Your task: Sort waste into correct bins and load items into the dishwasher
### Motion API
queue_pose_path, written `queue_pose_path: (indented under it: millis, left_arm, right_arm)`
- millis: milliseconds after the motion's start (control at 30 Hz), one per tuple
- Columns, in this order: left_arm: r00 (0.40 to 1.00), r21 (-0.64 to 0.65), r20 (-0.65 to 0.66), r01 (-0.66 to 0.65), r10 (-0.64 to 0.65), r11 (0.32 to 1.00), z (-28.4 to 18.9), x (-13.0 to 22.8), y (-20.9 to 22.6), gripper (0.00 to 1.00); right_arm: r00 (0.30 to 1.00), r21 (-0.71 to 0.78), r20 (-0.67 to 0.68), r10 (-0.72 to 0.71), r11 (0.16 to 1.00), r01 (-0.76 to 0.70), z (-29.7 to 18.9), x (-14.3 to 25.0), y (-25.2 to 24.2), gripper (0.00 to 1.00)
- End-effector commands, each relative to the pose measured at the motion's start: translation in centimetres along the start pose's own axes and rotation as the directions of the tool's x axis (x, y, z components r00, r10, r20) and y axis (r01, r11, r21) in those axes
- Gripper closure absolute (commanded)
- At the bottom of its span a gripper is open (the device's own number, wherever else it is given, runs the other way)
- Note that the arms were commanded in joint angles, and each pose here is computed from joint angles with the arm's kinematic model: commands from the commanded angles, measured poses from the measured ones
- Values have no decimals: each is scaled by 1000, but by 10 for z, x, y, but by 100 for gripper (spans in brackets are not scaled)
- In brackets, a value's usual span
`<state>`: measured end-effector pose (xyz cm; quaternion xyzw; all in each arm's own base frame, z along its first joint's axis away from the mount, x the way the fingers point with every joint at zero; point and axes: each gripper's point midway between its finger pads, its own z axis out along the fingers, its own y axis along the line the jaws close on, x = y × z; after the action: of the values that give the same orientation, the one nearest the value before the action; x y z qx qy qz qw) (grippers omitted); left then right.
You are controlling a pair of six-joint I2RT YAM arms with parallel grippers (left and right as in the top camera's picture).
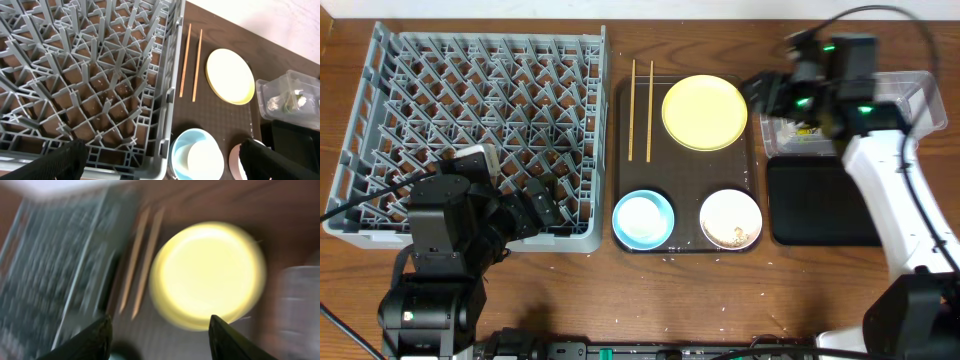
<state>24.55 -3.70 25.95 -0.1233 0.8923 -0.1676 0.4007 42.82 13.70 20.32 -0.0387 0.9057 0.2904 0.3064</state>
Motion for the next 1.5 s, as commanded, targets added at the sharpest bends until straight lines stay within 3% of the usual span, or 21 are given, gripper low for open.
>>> queue_pose_path:
  millis: [0, 100, 233, 533, 600, 633, 733, 867, 1067, 1200, 1300, 1400, 1467]
  left_arm:
    - [1000, 18, 4, 3, -3, 1000, -4, -3, -4, 2]
    - [1000, 9, 13, 2, -2, 1000, -4, -5, -3, 2]
    - [999, 15, 37, -2, 2, 1000, -4, -10, -5, 2]
    - [999, 24, 36, -3, 2, 1000, -4, -10, -6, 2]
    - [999, 24, 35, -3, 2, 1000, -4, -10, -6, 2]
    - [999, 27, 34, -3, 2, 1000, -4, -10, -7, 2]
    - [999, 35, 31, 22, -23, 999, -4, -10, -8, 2]
    - [999, 122, 27, 22, -26, 992, -5, -12, -24, 2]
    - [998, 312, 4, 61, -66, 948, -12, -17, -59, 2]
    - [994, 466, -64, 103, -83, 879, -16, -18, -88, 2]
    - [992, 594, -117, 111, -51, 797, -22, -19, -112, 0]
    - [987, 719, -158, 97, 26, 689, -28, -18, -135, 6]
    - [980, 733, -198, 122, 37, 669, -23, -15, -137, 6]
  right_arm:
    - [962, -166, -124, -243, 961, 222, 18, 45, 63, 43]
    - [927, -173, -230, -296, 950, 260, 28, 83, 86, 46]
    - [823, -45, -423, -378, 916, 398, 44, 146, 90, 51]
    - [665, -92, -605, -439, 867, 489, 75, 218, 91, 53]
    - [645, -96, -629, -435, 866, 491, 85, 228, 87, 70]
    - [643, -95, -632, -433, 867, 490, 85, 229, 86, 84]
    - [662, -86, -615, -428, 871, 484, 81, 219, 86, 99]
    - [731, -123, -528, -433, 890, 439, 59, 180, 97, 99]
    - [889, -407, -264, -374, 879, 248, 10, 95, 127, 99]
    - [944, -686, -82, -319, 706, 178, -28, 50, 158, 99]
    - [955, -758, -28, -294, 629, 172, -44, 32, 168, 99]
    - [942, -812, 21, -336, 543, 212, -53, 34, 186, 99]
    - [928, -858, 56, -369, 457, 234, -63, 38, 200, 99]
